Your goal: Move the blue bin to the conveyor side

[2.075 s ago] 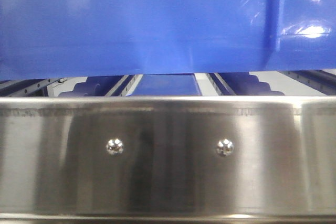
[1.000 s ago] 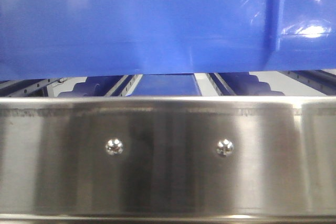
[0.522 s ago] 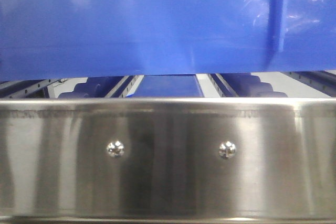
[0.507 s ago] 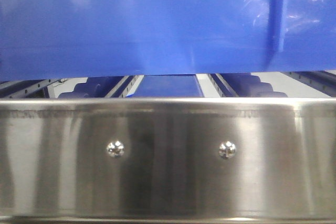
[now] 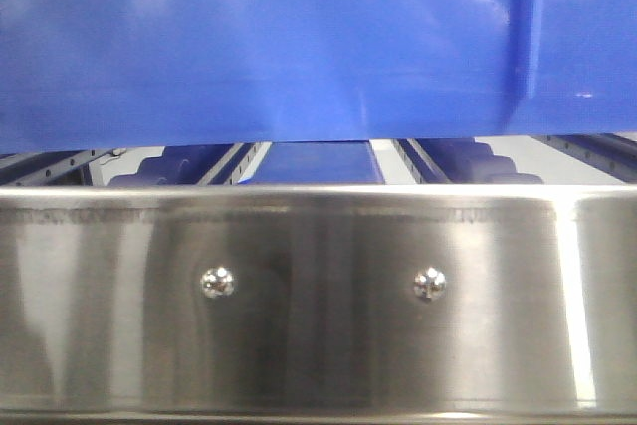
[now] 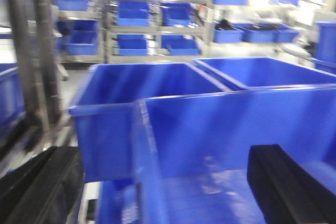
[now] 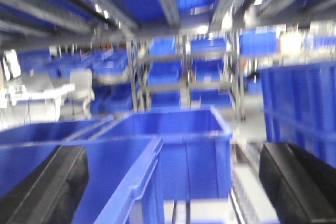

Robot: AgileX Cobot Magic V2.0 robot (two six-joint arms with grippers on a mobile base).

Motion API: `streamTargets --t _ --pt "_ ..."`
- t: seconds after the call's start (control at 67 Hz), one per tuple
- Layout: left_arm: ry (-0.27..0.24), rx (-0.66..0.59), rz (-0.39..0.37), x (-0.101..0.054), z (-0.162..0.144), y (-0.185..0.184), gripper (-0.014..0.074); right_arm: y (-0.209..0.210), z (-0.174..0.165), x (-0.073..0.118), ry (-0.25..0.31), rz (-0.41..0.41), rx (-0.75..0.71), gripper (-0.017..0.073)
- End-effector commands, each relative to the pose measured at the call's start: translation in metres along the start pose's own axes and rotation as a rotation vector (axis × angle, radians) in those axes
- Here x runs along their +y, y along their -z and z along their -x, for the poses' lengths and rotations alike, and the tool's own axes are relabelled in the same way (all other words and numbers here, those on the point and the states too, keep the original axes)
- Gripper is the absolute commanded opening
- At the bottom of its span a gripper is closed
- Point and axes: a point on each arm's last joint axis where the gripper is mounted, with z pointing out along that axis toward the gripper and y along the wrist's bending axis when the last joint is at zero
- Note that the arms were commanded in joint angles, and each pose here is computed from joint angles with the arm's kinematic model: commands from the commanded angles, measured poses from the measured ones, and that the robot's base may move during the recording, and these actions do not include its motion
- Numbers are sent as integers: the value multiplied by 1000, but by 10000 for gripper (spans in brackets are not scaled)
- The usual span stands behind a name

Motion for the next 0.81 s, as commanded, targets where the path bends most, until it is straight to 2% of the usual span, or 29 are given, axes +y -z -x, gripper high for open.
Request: streamTargets --t 0.0,0.149,0.269,0.448,0.672,0.791 --pt "-7 44 -33 -3 10 -9 538 -14 12 2 -3 6 111 561" --pt "-5 164 -67 -8 25 -27 538 -35 38 9 2 70 156 561" --pt "21 266 -45 -9 36 -43 538 -47 54 16 3 143 169 561" --pt "15 409 -27 -11 51 -68 538 -73 62 29 26 230 399 559" --pt "-3 535 9 -12 59 -102 538 -112 65 38 63 245 703 559" --pt "5 579 41 -12 54 -117 538 -137 73 39 71 198 705 559"
